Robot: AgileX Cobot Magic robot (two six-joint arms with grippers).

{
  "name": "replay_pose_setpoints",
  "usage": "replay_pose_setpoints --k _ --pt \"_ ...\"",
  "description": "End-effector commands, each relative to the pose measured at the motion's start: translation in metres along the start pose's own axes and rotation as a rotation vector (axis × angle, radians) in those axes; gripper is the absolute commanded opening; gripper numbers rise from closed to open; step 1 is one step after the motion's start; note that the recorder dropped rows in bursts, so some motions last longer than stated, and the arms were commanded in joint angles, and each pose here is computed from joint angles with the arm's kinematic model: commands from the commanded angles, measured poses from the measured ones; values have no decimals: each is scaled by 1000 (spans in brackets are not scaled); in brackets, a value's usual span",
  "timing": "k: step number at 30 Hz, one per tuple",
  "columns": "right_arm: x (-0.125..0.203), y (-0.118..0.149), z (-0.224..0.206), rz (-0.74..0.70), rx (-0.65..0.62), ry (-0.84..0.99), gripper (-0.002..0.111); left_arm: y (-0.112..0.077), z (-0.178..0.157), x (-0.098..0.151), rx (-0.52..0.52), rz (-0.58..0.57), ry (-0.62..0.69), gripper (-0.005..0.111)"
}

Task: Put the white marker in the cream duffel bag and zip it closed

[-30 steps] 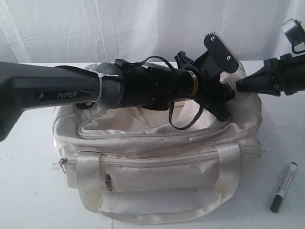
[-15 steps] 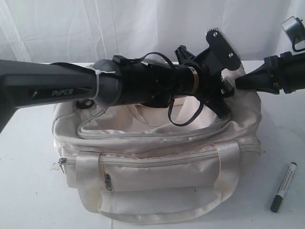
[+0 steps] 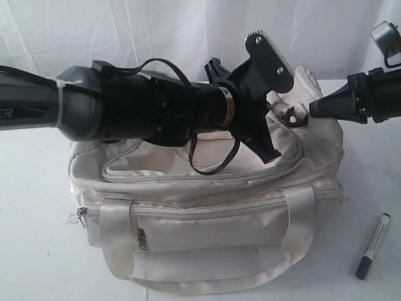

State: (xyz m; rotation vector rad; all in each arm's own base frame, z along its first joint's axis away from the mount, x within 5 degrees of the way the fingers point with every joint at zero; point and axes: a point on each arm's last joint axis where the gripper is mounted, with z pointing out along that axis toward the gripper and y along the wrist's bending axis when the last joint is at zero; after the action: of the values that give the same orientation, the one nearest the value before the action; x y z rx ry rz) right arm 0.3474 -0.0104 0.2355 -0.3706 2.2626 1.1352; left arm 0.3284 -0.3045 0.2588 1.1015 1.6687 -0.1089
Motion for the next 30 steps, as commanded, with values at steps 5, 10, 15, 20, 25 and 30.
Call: replay_pose_setpoints --k 5,10,15,20,25,30 --pt "-5 7 -2 -10 -47 -35 0 3 3 4 -55 -3 39 36" --pt "-5 7 -2 -10 -47 -35 0 12 9 -15 -88 -32 -14 41" --pt "-5 7 -2 -10 -47 -35 0 14 26 -22 -99 -52 -38 41" --pt "-5 7 -2 -10 -47 -35 0 8 42 -14 -90 -53 -20 41" --pt "-5 7 -2 -10 -47 -35 0 6 46 -9 -86 -81 -8 41" --pt "-5 7 -2 -9 -48 -36 0 4 48 -7 -83 -83 -2 41"
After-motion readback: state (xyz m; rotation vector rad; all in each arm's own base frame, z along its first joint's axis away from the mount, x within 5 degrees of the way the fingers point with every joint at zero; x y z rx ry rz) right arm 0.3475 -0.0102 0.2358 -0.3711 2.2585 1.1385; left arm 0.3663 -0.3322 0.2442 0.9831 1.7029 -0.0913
